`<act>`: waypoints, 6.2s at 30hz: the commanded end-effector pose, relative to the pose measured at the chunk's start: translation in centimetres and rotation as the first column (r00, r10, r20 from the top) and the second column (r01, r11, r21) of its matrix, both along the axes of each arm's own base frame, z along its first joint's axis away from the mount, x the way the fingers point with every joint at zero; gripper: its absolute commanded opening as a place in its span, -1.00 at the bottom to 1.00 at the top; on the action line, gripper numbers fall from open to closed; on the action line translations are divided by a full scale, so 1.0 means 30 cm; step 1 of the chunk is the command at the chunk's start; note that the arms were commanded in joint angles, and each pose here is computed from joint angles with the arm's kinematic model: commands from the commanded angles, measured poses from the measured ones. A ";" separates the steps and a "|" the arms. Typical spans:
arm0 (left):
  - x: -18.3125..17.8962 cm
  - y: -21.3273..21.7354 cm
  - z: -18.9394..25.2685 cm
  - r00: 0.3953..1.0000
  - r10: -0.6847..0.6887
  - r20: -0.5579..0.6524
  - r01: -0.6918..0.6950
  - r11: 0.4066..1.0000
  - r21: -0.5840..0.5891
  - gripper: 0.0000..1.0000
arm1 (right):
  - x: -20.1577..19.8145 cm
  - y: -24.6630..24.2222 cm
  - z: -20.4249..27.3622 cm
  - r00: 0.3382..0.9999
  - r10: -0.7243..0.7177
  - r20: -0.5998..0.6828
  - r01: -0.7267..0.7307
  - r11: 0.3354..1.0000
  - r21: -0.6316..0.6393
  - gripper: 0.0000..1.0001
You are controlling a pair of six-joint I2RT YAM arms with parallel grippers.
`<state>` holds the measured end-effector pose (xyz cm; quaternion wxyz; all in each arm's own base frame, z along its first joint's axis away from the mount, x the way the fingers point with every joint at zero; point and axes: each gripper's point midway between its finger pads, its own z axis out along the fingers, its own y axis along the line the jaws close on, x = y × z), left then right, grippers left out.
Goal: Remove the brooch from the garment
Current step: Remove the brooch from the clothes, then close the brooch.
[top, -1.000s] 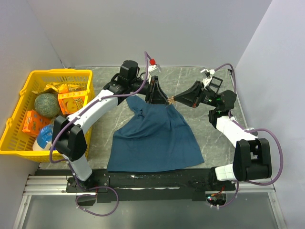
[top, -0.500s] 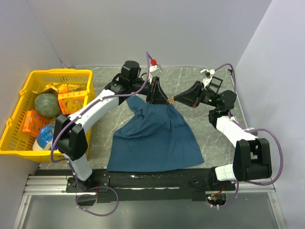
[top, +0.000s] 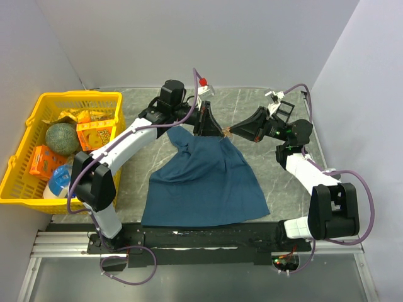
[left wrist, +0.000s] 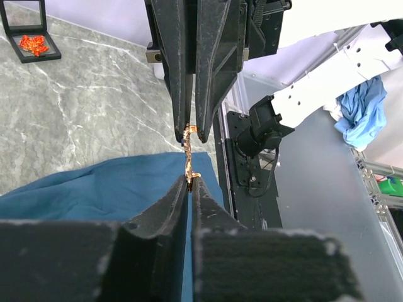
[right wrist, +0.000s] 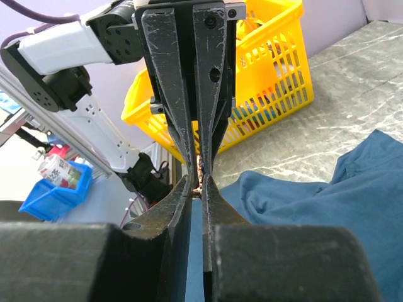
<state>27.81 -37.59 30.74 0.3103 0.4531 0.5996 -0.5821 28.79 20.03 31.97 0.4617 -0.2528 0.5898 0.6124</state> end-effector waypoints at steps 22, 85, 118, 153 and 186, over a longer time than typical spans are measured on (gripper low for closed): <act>-0.072 0.102 0.012 0.981 -0.045 0.190 0.010 0.984 0.178 -0.98 | -0.058 -0.044 0.101 0.946 0.061 0.318 0.006 0.978 -0.207 0.00; -0.181 0.112 -0.166 0.980 -0.125 0.154 0.049 0.905 0.423 -0.98 | -0.189 0.189 -0.151 0.906 0.234 0.351 -0.096 0.925 -0.368 -0.65; -0.165 0.106 -0.151 0.980 -0.100 0.170 0.021 0.909 0.415 -0.89 | -0.208 0.183 -0.194 0.903 0.297 0.309 -0.154 0.898 -0.412 -1.00; 0.097 0.142 -0.100 0.973 0.121 0.195 -0.166 0.959 0.228 0.14 | -0.190 0.052 -0.038 0.952 0.300 0.056 -0.286 0.941 -0.180 -1.00; -0.099 0.031 -0.053 0.979 -0.017 0.201 -0.022 0.981 0.192 -0.04 | -0.036 0.025 -0.068 0.991 0.023 0.133 0.006 0.977 -0.212 -1.00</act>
